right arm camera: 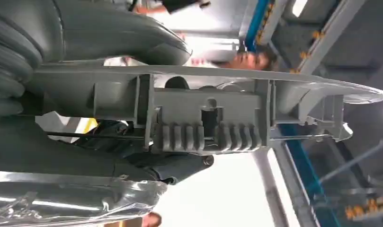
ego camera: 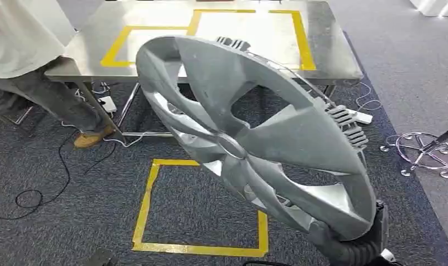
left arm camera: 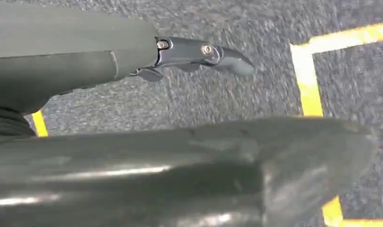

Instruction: Take the parts from the cabinet and place them on the table.

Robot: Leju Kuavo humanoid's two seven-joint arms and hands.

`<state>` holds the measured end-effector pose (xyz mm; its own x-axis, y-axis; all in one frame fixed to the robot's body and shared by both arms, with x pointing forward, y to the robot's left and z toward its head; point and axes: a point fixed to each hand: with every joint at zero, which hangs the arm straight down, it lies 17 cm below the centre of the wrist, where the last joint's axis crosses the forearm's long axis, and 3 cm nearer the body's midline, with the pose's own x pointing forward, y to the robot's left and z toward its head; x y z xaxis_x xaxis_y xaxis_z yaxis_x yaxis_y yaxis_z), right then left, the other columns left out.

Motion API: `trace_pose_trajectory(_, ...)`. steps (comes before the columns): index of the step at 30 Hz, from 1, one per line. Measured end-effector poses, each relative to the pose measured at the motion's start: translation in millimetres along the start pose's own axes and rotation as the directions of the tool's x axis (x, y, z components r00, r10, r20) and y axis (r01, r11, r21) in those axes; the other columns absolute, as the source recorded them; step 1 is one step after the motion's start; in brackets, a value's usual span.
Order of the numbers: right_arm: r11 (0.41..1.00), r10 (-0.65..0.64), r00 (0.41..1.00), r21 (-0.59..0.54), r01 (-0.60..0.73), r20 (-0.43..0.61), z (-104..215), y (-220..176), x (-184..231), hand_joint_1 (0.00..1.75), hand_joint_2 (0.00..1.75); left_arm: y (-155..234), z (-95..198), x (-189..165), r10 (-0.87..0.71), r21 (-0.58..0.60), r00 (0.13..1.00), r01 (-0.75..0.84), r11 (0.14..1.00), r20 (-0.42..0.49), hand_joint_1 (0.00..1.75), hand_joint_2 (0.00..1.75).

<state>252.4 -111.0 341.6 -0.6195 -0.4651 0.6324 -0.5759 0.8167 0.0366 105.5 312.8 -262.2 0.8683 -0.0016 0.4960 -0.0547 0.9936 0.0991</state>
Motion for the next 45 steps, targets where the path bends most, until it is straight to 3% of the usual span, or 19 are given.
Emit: trace_pose_trajectory(45,0.999,0.033,0.999,-0.021,-0.033,-0.022,9,-5,-2,1.75,1.75,-1,2,-6,0.010,0.000,1.000,-0.010,1.000,-0.011,0.00,0.00)
